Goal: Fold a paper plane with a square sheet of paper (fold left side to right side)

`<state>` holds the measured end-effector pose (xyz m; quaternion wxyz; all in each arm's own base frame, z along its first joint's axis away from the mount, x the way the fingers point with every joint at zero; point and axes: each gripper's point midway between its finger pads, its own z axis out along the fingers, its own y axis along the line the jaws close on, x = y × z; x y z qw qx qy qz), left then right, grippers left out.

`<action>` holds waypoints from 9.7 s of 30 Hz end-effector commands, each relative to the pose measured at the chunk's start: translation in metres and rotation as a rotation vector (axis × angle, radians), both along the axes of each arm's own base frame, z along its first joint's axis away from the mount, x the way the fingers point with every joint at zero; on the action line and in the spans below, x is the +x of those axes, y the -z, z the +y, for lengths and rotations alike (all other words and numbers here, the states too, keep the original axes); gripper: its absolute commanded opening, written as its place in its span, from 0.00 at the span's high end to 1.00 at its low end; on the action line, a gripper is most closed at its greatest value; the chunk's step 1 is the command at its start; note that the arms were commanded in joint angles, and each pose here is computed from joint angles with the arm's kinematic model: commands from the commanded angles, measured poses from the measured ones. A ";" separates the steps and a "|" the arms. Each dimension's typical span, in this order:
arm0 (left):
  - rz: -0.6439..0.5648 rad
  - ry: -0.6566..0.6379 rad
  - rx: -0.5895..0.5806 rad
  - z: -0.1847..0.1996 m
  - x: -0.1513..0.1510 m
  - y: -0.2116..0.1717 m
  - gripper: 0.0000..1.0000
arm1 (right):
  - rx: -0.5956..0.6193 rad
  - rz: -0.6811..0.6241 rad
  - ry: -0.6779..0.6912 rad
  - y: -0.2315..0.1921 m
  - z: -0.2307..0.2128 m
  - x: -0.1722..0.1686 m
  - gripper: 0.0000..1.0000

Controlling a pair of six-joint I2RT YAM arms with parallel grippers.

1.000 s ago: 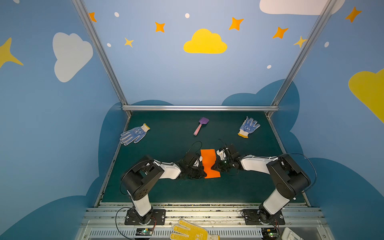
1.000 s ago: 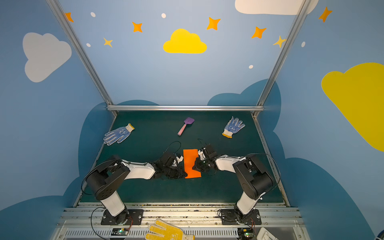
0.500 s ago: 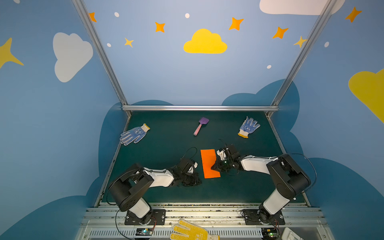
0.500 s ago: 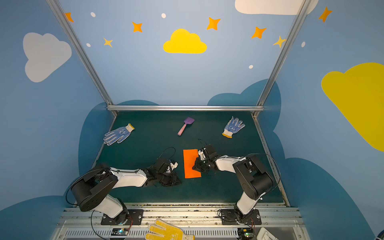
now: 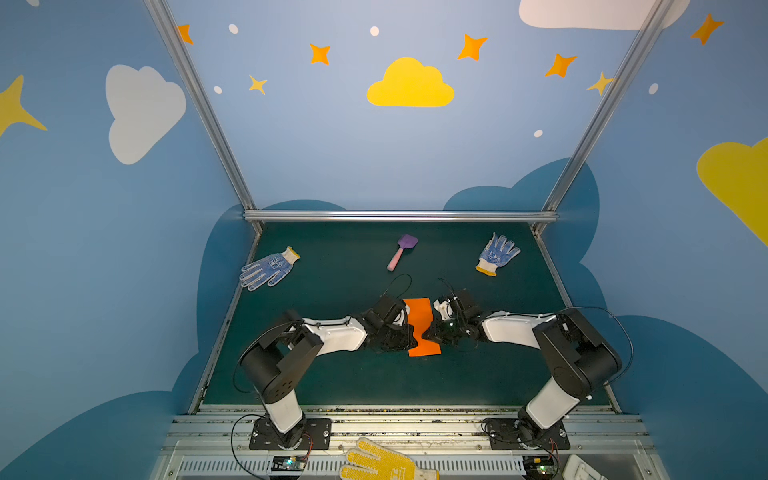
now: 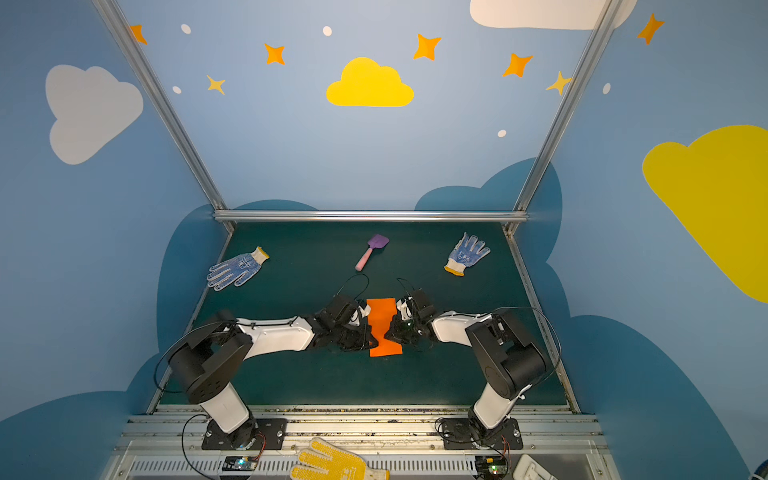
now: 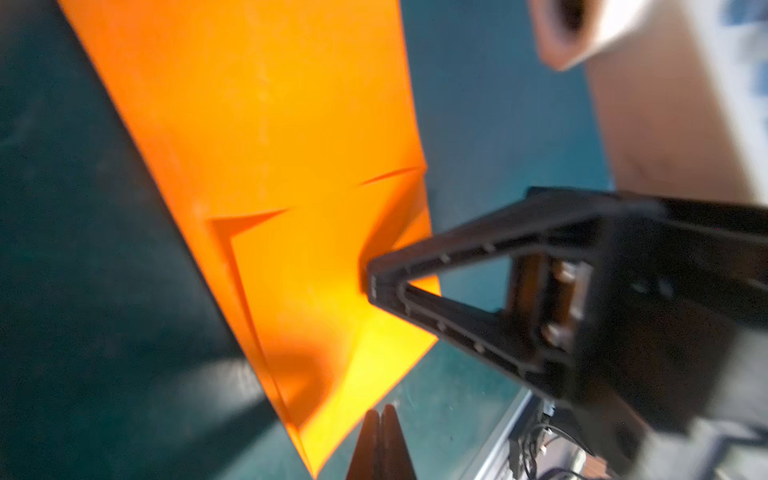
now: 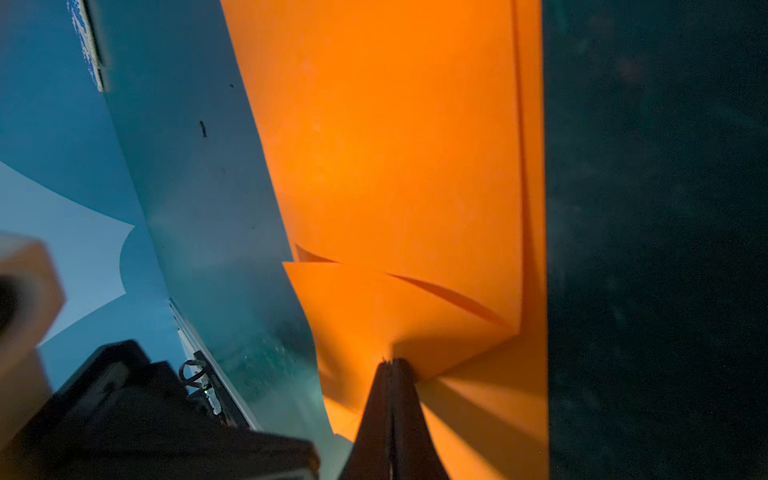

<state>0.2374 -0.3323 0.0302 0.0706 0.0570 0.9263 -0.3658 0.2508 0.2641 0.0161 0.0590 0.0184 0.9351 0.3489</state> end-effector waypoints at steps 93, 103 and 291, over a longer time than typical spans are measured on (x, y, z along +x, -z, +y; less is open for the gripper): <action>0.059 -0.008 0.087 0.029 0.051 0.043 0.96 | -0.036 0.022 0.055 0.030 -0.031 0.001 0.40; 0.059 -0.010 0.085 0.032 0.050 0.043 0.96 | -0.038 0.076 0.091 0.034 -0.050 -0.037 0.41; -0.072 -0.522 0.242 0.194 0.137 -0.078 0.14 | -0.055 -0.069 -0.338 -0.027 0.121 -0.111 0.36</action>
